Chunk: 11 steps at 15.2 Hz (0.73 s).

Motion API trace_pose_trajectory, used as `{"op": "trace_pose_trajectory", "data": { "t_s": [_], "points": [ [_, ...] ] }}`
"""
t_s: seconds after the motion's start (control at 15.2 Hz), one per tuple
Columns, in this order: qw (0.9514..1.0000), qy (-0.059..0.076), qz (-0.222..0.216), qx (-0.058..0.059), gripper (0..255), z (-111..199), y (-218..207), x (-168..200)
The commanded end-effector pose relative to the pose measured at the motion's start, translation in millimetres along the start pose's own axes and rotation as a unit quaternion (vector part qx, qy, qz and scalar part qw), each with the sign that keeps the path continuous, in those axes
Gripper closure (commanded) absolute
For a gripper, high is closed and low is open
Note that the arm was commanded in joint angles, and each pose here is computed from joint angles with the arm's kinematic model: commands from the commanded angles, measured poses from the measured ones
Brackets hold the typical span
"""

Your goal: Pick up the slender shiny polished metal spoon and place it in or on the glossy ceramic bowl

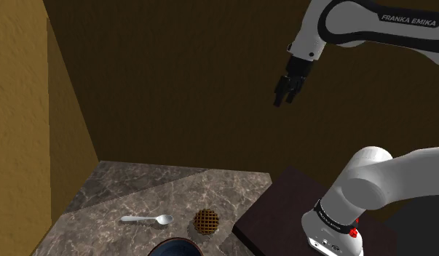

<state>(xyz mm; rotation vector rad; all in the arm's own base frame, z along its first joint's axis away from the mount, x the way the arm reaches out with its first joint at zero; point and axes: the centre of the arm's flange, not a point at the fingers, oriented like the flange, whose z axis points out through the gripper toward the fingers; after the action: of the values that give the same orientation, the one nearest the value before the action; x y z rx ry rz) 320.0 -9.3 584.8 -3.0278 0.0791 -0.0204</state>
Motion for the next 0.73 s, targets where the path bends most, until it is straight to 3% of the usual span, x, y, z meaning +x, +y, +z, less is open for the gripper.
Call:
{"op": "trace_pose_trajectory", "data": {
  "t_s": [0.0,0.66],
  "points": [
    [1.0000,0.000,0.000,0.000,0,0,0,0],
    [0.9979,0.013,-0.063,0.008,0,100,-69,44]
  ]
}}
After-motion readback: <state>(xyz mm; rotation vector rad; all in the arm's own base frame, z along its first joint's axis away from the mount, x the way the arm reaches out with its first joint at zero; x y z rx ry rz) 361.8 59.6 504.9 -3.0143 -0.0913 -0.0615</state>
